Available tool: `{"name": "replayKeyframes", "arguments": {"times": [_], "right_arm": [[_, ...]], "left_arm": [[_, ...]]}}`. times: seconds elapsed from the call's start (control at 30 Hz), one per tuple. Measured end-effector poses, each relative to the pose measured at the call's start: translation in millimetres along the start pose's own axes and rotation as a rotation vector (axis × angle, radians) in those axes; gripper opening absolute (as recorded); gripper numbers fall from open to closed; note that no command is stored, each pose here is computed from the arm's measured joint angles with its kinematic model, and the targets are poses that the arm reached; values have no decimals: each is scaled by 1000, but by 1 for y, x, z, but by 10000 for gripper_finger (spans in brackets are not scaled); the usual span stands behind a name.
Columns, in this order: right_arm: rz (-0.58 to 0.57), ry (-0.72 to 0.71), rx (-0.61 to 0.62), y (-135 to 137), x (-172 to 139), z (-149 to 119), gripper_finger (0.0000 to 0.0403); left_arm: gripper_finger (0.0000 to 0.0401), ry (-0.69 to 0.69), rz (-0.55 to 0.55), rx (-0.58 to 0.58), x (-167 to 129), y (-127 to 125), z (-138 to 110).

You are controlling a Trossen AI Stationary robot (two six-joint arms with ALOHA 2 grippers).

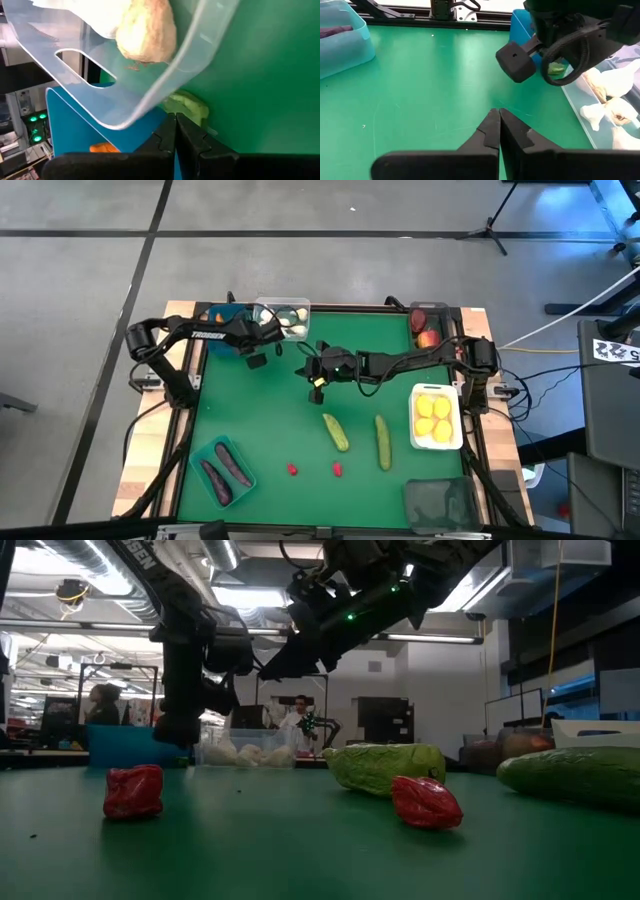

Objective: Sort produce into baskets
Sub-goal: Put the green chili pepper into the blue bin

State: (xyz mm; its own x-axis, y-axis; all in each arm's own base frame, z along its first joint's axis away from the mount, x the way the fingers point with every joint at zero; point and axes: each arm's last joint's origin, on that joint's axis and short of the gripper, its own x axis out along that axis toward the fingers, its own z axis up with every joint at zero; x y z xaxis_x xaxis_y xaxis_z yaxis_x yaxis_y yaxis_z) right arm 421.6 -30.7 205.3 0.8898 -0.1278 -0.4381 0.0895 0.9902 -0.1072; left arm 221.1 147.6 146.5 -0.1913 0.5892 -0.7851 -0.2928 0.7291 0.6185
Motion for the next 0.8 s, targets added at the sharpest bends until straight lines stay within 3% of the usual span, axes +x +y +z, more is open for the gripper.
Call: {"name": "replayKeyframes", "arguments": {"times": [0.3, 0.53, 0.8], "right_arm": [[29, 5, -1, 2, 0, -1, 1], [37, 6, -1, 2, 0, -1, 1], [37, 6, -1, 2, 0, -1, 1]], "left_arm": [[0, -4, -35, -7, 6, 7, 0], [0, 67, -43, 86, 19, -4, 0], [0, 58, -38, 104, 16, -14, 2]]}}
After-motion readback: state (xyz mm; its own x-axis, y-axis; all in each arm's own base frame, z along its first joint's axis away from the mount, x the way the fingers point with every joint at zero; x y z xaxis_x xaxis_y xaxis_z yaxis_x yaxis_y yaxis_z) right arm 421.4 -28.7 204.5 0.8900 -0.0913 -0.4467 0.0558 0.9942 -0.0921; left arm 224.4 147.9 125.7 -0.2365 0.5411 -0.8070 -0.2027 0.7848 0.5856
